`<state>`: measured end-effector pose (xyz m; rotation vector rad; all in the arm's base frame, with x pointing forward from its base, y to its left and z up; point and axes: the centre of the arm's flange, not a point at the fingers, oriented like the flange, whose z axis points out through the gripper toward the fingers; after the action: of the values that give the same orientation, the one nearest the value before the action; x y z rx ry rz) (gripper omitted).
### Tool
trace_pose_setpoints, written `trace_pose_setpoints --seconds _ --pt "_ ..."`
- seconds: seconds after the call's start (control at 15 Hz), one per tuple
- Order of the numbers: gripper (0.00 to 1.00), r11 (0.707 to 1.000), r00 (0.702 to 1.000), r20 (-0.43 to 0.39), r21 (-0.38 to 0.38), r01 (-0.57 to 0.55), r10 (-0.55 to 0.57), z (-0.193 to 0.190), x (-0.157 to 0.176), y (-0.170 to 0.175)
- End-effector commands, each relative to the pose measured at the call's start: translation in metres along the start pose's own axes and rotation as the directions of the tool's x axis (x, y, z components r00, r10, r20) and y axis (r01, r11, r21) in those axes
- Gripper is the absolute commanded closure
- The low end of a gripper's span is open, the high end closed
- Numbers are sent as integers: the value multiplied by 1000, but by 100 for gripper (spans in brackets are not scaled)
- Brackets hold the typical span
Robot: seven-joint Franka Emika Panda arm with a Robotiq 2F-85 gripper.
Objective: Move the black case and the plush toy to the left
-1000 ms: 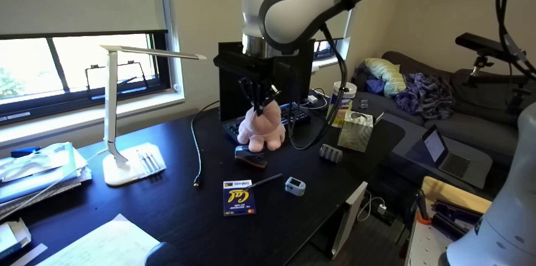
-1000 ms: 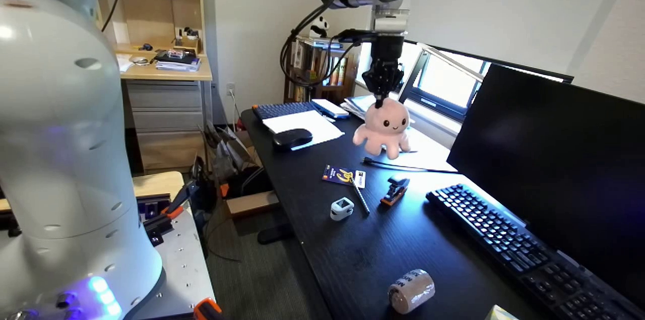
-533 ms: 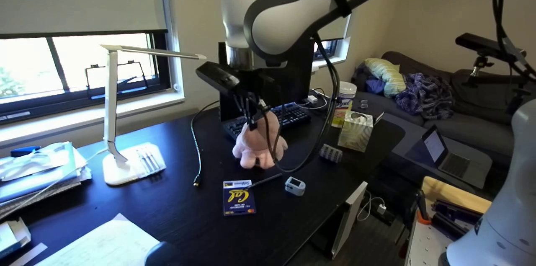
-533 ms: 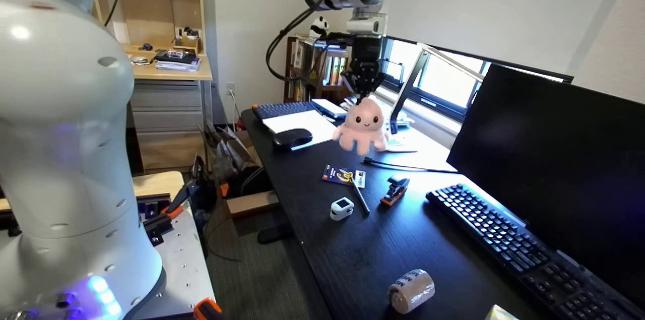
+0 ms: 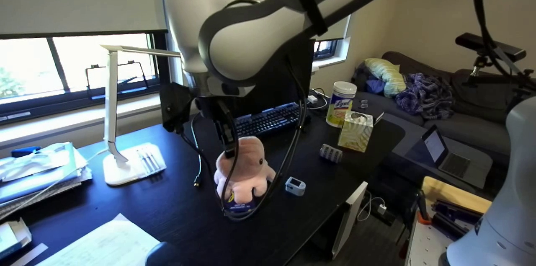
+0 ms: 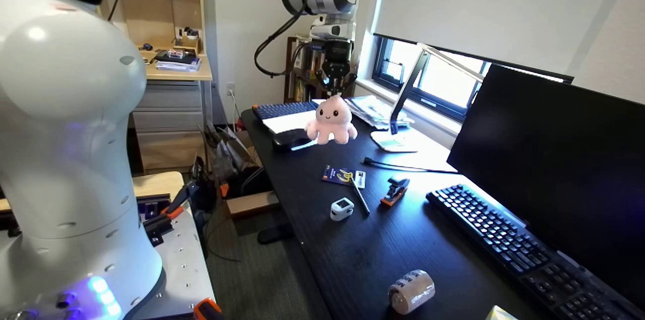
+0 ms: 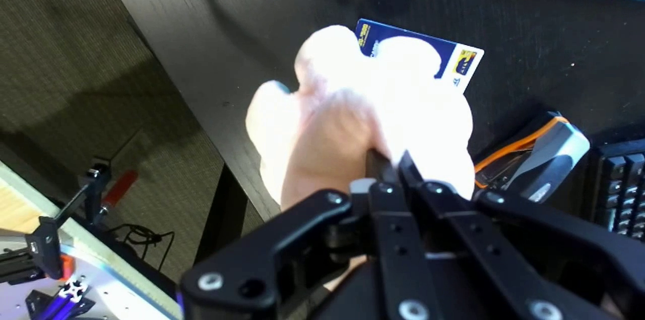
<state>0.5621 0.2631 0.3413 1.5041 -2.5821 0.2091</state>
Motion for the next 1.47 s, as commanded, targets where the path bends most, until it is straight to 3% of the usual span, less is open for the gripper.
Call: trace_pose_setpoints --seconds 0.0,0.33,0.67,0.93,1.2,1.4 --pt "99 996 997 -53 60 -59 62 3 -7 0" --pt "99 954 949 -100 11 -299 298 27 -29 -61" --pt "99 870 871 -177 -111 -480 458 51 -54 -47" --pt "99 787 804 -66 -174 -592 591 47 -48 -36" --pt "99 689 698 61 -241 -683 713 50 -45 -24" --pt "99 657 654 117 -269 -704 748 70 -47 -14"
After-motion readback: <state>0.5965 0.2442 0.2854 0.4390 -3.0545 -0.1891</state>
